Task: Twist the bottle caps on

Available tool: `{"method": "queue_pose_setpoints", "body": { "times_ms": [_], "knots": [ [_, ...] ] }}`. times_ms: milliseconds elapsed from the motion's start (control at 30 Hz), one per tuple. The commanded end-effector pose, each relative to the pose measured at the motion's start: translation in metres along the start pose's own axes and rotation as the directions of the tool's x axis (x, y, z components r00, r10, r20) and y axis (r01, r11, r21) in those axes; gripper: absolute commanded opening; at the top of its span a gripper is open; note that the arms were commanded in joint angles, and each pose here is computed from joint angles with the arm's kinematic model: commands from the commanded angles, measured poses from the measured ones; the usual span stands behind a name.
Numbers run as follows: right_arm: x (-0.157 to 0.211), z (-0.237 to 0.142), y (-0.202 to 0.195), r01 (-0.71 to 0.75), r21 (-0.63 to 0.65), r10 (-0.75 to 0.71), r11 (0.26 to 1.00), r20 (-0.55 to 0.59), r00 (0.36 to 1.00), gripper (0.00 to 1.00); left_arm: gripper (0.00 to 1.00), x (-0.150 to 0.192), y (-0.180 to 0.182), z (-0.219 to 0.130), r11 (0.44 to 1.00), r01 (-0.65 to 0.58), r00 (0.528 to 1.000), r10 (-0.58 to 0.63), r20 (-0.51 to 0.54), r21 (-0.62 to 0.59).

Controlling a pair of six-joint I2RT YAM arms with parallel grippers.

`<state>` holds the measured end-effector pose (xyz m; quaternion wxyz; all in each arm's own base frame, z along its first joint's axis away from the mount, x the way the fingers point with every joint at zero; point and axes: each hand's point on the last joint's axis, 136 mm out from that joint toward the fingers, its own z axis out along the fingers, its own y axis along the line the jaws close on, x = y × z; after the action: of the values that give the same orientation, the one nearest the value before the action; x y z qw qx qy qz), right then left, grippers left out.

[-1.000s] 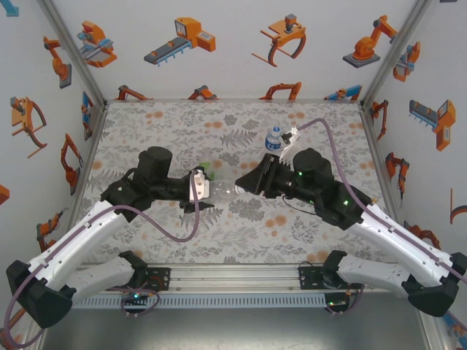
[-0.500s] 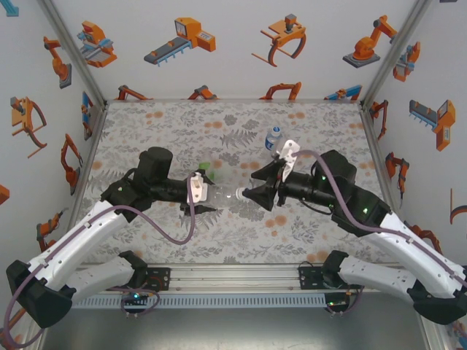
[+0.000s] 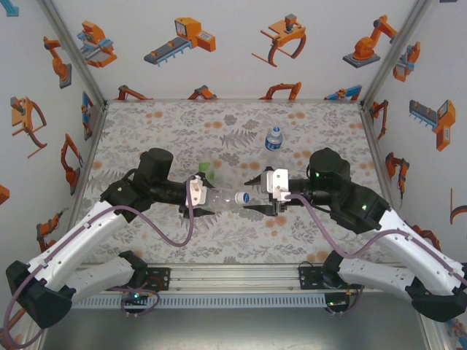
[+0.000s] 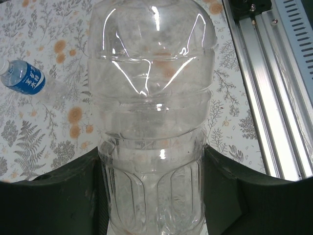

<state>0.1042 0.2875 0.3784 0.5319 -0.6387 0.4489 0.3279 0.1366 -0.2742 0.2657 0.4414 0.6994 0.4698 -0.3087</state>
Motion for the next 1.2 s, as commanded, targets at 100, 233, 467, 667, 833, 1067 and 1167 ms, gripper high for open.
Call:
{"method": "queue_pose_setpoints", "body": {
  "times_ms": [100,233,467,667,833,1067,1167],
  "knots": [
    [0.006,0.005,0.009,0.038,-0.045,-0.037,0.998,0.014,0.999,0.47,0.00,-0.019,-0.003,-0.007,0.999,-0.046,0.998,0.045,0.049,0.018],
    [0.008,0.005,0.011,0.032,-0.051,-0.032,0.998,0.012,0.999,0.44,0.00,-0.019,-0.004,-0.007,0.999,-0.046,0.998,0.045,0.052,0.021],
    [0.009,0.006,0.011,0.023,-0.045,-0.022,0.999,0.022,1.000,0.38,0.00,-0.022,-0.004,-0.008,0.999,-0.048,0.997,0.046,0.057,0.019],
    [0.010,0.009,0.008,-0.011,-0.033,0.012,0.999,0.025,1.000,0.29,0.00,-0.024,-0.004,-0.010,0.999,-0.053,0.997,0.052,0.060,0.014],
    [0.016,0.011,-0.008,-0.199,0.059,0.198,0.978,0.026,0.980,0.12,0.00,-0.023,-0.003,-0.010,0.999,-0.051,0.997,0.050,0.055,0.011],
    [0.057,0.007,-0.059,-0.776,0.340,0.765,0.532,0.201,0.612,0.00,0.00,-0.014,0.005,-0.006,0.999,-0.045,0.999,0.046,0.023,-0.026],
    [0.074,0.005,-0.066,-0.892,0.351,0.868,0.285,0.301,0.395,0.00,0.00,-0.011,0.013,-0.004,0.997,-0.042,0.999,0.043,0.013,-0.066]
  ]
}}
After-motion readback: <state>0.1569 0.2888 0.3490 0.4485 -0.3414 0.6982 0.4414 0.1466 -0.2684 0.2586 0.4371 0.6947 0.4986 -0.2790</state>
